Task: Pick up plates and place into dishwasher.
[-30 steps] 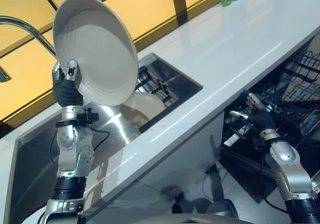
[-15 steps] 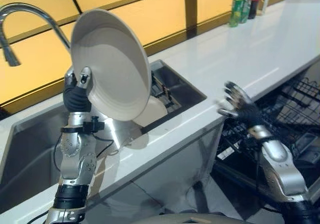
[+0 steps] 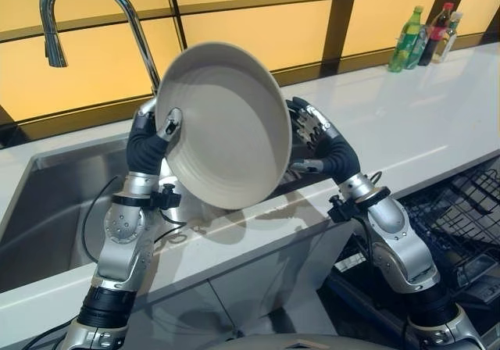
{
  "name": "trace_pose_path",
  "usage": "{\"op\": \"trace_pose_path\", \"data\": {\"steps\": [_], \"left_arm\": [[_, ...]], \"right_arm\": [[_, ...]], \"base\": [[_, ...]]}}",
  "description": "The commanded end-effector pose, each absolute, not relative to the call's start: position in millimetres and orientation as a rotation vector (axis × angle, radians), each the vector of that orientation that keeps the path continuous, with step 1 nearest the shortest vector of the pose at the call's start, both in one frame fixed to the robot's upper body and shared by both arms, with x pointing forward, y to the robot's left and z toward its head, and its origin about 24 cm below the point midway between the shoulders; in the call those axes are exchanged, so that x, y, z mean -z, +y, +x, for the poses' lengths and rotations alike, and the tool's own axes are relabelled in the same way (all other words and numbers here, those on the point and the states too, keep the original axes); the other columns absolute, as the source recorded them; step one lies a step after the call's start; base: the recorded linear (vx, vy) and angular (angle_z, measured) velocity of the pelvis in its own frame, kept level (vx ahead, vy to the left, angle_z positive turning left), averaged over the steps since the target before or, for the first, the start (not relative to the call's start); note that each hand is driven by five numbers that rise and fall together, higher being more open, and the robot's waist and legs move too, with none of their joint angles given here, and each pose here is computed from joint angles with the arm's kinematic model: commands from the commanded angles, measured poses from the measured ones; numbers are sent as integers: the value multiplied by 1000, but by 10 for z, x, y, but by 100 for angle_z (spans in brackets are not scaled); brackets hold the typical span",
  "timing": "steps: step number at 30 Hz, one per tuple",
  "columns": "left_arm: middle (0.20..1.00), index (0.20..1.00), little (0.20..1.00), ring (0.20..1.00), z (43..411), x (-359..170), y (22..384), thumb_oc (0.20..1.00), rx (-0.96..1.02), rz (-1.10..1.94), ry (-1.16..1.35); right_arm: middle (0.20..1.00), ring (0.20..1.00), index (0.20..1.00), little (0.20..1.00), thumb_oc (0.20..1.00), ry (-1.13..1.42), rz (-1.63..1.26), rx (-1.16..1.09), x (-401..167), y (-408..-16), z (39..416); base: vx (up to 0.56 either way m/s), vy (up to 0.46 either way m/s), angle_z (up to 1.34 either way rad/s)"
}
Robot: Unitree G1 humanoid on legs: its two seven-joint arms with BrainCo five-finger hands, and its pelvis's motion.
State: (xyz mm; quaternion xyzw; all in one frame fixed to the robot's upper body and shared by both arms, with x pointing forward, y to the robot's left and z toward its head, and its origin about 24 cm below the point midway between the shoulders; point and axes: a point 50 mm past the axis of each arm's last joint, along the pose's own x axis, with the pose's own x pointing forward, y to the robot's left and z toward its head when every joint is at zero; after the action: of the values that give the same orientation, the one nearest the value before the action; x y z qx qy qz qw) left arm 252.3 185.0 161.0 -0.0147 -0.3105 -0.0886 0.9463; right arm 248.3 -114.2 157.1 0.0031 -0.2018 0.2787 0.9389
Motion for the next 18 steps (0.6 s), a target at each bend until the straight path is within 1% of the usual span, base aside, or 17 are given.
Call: {"op": "trace_pose_path", "data": {"steps": [1, 6, 13, 18], "left_arm": [[200, 200, 200, 200, 2562, -1987, 1720, 200, 190, 110, -843], [200, 200, 200, 200, 2546, -2004, 1620, 200, 190, 222, -897], [200, 200, 200, 200, 2507, -2066, 1548, 200, 82, 371, -1035], [200, 200, 200, 200, 2492, -2058, 1531, 200, 66, 450, -1069]], "right_arm": [[1000, 1000, 1000, 1000, 1000, -630, 62, -650, -2008, -956, 2432], [1000, 1000, 1000, 1000, 1000, -594, 82, -670, -1990, -884, 2442], [1000, 1000, 1000, 1000, 1000, -557, 88, -686, -1944, -795, 2455], [1000, 1000, 1000, 1000, 1000, -524, 79, -676, -1901, -793, 2474]], "base": [[-43, -30, -4], [-38, -21, -1], [-4, -2, 0], [0, 0, 0]]}}
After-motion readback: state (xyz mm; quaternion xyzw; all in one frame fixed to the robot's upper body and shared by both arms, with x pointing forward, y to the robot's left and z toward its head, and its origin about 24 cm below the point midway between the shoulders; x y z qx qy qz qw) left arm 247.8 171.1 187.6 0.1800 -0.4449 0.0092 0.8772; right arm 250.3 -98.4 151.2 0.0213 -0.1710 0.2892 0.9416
